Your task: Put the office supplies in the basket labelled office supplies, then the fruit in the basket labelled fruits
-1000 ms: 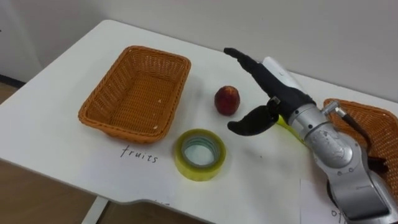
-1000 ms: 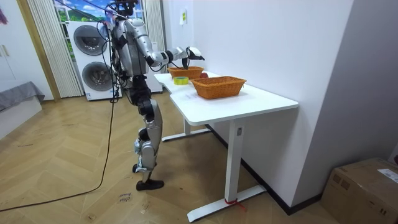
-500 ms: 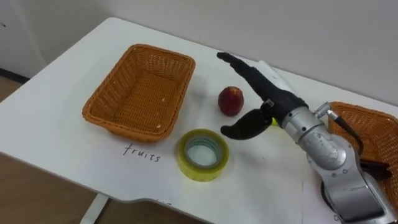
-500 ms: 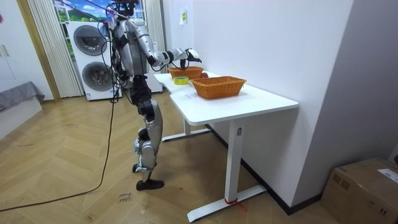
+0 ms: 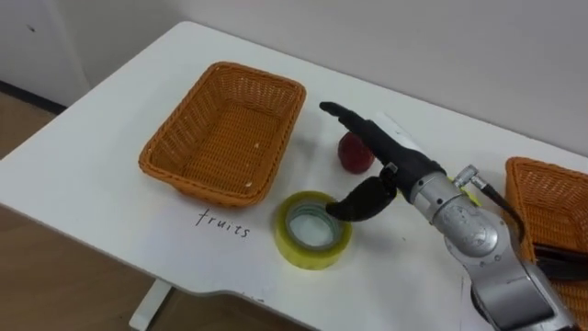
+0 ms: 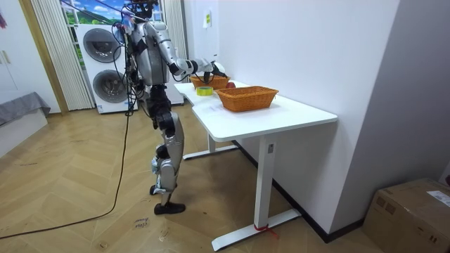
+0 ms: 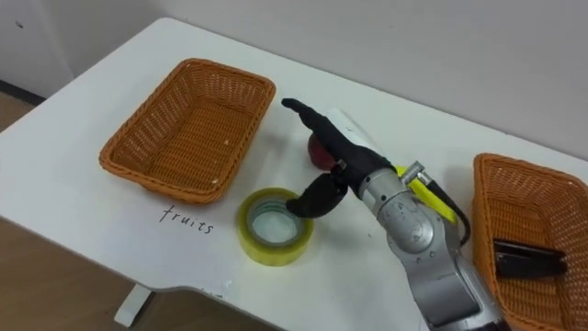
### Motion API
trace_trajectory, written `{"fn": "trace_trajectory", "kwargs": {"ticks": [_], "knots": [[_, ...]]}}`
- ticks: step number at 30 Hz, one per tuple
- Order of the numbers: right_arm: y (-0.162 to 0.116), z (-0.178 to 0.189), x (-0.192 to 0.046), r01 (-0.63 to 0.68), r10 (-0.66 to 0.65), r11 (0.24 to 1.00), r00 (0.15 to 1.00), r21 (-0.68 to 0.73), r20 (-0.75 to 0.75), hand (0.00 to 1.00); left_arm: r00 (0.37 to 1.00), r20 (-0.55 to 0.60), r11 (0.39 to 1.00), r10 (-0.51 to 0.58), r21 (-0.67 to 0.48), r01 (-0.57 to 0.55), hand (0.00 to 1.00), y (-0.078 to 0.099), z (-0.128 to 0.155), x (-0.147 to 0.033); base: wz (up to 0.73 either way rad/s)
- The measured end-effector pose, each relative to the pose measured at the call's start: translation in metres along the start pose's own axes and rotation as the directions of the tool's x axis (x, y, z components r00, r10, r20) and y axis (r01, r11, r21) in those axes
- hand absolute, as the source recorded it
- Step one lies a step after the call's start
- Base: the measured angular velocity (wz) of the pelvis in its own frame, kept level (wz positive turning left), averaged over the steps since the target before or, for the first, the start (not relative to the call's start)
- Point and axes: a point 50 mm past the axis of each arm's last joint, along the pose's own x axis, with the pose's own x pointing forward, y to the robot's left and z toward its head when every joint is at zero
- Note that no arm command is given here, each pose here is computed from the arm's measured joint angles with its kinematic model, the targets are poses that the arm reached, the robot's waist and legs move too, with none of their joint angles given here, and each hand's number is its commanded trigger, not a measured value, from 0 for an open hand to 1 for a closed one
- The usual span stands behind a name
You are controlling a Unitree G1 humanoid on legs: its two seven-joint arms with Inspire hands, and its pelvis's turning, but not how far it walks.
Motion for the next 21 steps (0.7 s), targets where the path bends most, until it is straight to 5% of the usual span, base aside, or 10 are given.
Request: {"fn": "trace_trajectory", "kwargs": {"ticks": [21], "knots": [[0.028, -0.007, 0.005, -0.098, 0.097, 0.995, 0.994, -0.010, -0.054, 0.00, 1.000, 0.001, 0.999, -0.002, 0.034, 0.002, 0.00, -0.003, 0.003, -0.001, 0.01]]}}
